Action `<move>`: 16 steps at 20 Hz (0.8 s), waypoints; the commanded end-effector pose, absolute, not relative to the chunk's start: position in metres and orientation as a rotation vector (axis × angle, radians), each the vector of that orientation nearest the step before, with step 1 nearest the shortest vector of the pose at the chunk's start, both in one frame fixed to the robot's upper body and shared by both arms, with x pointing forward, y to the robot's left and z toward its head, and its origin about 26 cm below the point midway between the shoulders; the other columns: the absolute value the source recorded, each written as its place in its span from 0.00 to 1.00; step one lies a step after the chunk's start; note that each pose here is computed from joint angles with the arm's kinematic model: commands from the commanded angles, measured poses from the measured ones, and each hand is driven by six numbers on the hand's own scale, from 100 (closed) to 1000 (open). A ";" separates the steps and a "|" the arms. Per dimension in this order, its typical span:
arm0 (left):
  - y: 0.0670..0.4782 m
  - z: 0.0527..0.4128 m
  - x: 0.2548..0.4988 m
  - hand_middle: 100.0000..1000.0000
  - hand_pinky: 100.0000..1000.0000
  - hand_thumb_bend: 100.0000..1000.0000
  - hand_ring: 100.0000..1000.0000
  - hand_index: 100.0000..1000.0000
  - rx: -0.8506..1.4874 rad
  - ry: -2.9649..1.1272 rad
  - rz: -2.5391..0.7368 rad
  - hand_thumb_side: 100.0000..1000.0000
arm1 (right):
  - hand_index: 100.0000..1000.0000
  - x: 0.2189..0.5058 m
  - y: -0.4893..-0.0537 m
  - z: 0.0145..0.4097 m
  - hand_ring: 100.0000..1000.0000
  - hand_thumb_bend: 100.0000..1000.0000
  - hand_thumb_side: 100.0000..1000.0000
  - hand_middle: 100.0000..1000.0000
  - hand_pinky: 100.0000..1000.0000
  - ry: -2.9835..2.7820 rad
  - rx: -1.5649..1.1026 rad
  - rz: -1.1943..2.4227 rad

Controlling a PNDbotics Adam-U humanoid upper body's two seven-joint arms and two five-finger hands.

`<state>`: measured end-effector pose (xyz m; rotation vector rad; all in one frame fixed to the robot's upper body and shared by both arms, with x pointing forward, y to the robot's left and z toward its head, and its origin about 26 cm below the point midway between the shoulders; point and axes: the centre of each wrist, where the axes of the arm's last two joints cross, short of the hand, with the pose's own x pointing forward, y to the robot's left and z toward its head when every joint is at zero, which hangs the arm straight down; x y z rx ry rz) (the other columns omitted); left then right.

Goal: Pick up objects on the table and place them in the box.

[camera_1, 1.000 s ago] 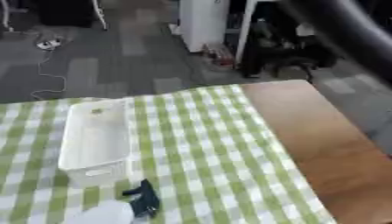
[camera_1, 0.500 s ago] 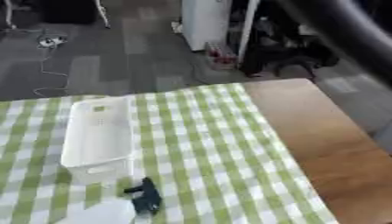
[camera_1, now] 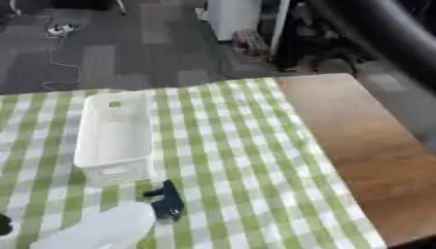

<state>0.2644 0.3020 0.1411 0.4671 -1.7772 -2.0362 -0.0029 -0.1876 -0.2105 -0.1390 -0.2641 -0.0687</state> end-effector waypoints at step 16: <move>0.281 0.171 0.279 0.73 0.75 0.08 0.71 0.85 0.429 -1.564 -2.330 1.00 | 0.61 -0.009 -0.194 -0.211 0.57 0.00 0.93 0.49 0.57 -0.254 -0.145 -0.048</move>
